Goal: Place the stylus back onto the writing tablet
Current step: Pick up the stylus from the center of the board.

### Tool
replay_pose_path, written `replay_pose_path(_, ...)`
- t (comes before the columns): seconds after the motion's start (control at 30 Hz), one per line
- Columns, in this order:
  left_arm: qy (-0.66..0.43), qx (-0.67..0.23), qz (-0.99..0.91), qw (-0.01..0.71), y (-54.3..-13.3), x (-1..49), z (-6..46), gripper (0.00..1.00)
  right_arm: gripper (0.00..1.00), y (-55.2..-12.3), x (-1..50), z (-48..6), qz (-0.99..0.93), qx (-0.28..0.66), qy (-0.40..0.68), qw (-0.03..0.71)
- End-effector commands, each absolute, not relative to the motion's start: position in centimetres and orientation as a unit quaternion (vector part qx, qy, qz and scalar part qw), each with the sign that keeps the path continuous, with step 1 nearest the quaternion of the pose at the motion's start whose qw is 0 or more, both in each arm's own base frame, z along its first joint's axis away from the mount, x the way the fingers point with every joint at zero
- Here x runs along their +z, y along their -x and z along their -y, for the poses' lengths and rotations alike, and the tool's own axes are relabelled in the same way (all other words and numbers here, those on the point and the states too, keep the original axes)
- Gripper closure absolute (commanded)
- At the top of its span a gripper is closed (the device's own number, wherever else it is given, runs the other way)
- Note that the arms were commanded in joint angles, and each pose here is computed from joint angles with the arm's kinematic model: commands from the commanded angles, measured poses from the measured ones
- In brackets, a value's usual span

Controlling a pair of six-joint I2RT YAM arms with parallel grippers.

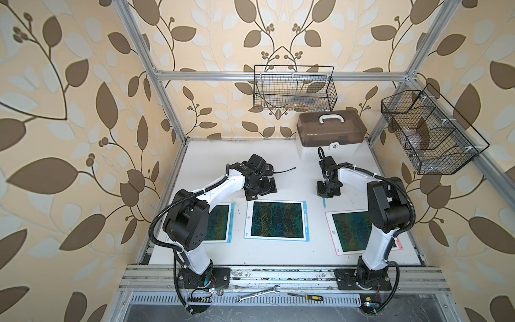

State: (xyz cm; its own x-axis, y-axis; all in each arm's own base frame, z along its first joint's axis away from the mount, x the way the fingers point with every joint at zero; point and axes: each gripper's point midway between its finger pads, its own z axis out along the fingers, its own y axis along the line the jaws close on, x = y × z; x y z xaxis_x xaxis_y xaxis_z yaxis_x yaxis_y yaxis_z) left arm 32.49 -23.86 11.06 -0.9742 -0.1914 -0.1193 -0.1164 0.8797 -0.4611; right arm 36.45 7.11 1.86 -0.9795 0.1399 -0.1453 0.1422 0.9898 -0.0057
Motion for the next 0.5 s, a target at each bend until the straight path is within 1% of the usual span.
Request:
replay_pose_path(0.0, 0.07, -0.239, -0.965, 0.077, -32.1, 11.2, 24.3, 0.01, 0.93, -35.0, 1.9, -7.6, -0.996, -0.006, -0.068, 0.055)
replay_pose_path(0.47, 0.07, -0.238, -0.966, 0.078, -32.2, 11.2, 24.3, 0.01, 0.93, -34.8, 2.3, -8.6, -0.996, -0.004, -0.059, 0.059)
